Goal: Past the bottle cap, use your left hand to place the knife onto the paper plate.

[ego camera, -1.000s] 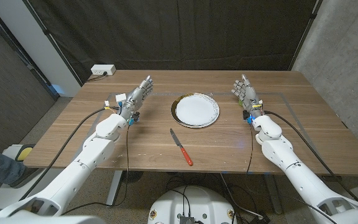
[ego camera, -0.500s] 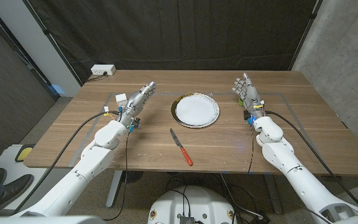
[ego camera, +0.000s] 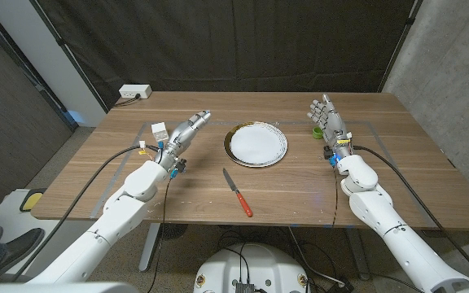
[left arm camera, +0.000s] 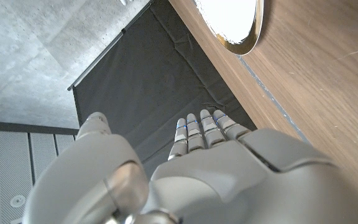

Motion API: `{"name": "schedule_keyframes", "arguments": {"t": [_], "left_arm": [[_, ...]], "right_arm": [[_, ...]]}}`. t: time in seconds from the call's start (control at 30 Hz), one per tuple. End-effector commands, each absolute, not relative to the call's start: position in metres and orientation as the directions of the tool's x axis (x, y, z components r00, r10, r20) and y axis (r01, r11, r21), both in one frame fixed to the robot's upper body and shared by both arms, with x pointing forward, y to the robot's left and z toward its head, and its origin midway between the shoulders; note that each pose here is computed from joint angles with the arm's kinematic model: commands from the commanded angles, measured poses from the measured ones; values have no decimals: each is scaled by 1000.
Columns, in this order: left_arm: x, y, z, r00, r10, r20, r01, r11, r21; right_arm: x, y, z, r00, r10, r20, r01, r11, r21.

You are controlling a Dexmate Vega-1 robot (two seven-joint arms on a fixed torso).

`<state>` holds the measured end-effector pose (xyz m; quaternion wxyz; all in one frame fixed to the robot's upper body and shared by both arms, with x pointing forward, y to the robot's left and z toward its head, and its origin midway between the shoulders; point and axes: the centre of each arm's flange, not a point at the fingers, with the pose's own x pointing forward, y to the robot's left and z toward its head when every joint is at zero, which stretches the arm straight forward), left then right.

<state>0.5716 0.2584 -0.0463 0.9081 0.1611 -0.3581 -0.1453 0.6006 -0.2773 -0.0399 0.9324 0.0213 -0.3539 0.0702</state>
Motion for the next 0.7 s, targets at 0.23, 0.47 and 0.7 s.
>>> {"name": "schedule_keyframes", "arguments": {"t": [0.23, 0.47, 0.7], "left_arm": [[516, 256, -57, 669, -430, 606, 16, 824, 566], [493, 252, -61, 658, -459, 597, -56, 761, 647], [475, 247, -62, 647, -468, 601, -139, 703, 697]], "right_arm": [[579, -255, -48, 717, 97, 690, -148, 989, 14], [569, -251, -52, 715, 97, 692, -144, 990, 10], [562, -251, -55, 712, 94, 696, -134, 991, 4]]}}
